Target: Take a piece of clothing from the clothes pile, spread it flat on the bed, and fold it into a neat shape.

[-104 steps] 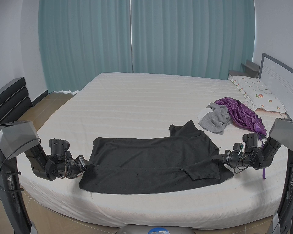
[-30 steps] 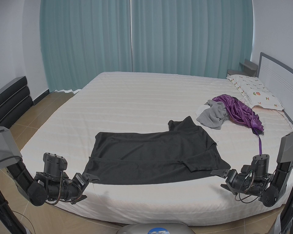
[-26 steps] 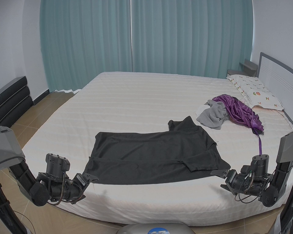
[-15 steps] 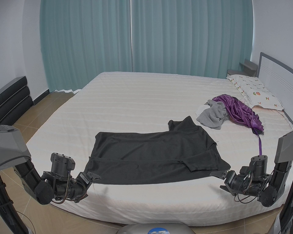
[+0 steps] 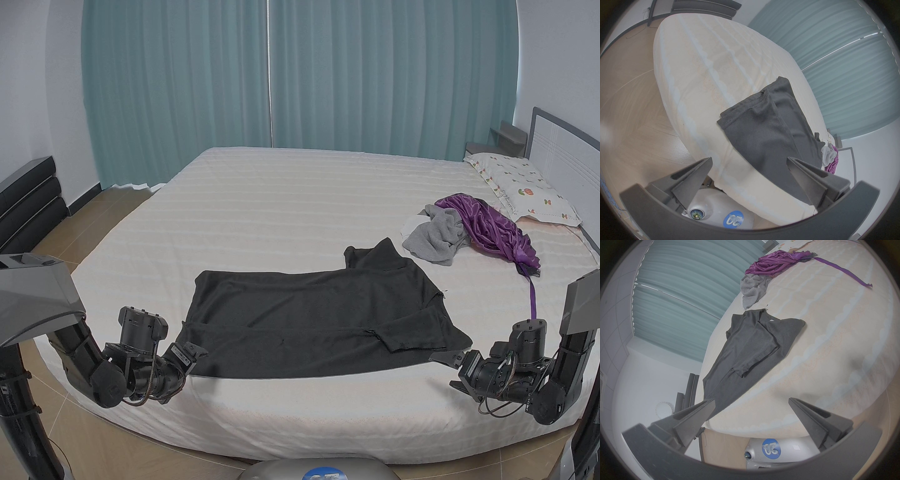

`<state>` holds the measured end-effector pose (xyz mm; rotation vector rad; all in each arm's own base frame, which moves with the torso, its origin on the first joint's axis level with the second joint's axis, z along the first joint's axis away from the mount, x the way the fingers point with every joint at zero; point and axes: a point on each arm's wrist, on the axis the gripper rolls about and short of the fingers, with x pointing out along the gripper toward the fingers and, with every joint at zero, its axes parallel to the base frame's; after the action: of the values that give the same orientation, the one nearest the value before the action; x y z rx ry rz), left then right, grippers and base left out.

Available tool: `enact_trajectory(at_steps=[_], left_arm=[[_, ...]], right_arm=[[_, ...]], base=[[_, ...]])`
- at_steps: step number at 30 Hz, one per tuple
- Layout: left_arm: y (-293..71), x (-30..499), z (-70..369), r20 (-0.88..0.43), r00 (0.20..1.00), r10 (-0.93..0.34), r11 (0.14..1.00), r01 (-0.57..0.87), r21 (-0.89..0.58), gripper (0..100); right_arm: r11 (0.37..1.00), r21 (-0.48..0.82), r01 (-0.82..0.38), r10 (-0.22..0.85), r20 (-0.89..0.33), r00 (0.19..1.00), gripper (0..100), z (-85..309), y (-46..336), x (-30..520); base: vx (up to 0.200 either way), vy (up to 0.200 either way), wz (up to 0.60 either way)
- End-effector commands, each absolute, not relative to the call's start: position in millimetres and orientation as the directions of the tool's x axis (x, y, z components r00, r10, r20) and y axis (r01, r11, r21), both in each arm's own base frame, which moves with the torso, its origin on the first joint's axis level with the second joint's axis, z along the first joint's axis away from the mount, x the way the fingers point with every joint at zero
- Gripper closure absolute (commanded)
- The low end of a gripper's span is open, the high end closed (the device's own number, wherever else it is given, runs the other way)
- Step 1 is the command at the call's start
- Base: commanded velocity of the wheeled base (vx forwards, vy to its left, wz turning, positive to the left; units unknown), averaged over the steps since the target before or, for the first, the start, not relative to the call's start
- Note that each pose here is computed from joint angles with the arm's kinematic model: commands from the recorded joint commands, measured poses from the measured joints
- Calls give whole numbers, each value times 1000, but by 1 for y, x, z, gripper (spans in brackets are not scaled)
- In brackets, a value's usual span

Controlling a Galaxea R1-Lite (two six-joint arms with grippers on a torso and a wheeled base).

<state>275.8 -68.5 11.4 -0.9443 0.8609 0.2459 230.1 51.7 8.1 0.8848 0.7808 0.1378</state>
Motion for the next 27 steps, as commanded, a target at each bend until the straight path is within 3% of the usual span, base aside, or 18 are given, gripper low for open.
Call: enact_trajectory(at_steps=[1, 3, 4, 15, 27], left_arm=[[-68, 285, 3, -746, 648, -155, 587, -547, -597, 0], [-68, 287, 1, -748, 650, -134, 592, -553, -586, 0], [-67, 287, 1, -748, 653, -120, 595, -555, -581, 100], [-63, 287, 2, -747, 657, -99, 584, -570, -578, 100], [-63, 287, 5, -739, 666, -100, 578, -566, -588, 100]], right_arm=[[644, 738, 200, 415, -557, 719, 0, 8, 52, 230], [644, 738, 200, 415, -557, 719, 0, 8, 52, 230], [645, 737, 202, 415, -560, 717, 0, 7, 52, 230], [632, 744, 218, 424, -567, 706, 0, 5, 60, 232], [636, 703, 320, 300, -607, 736, 0, -29, 71, 268]], base=[[0, 0, 0], [0, 0, 0], [0, 0, 0], [0, 0, 0], [0, 0, 0]])
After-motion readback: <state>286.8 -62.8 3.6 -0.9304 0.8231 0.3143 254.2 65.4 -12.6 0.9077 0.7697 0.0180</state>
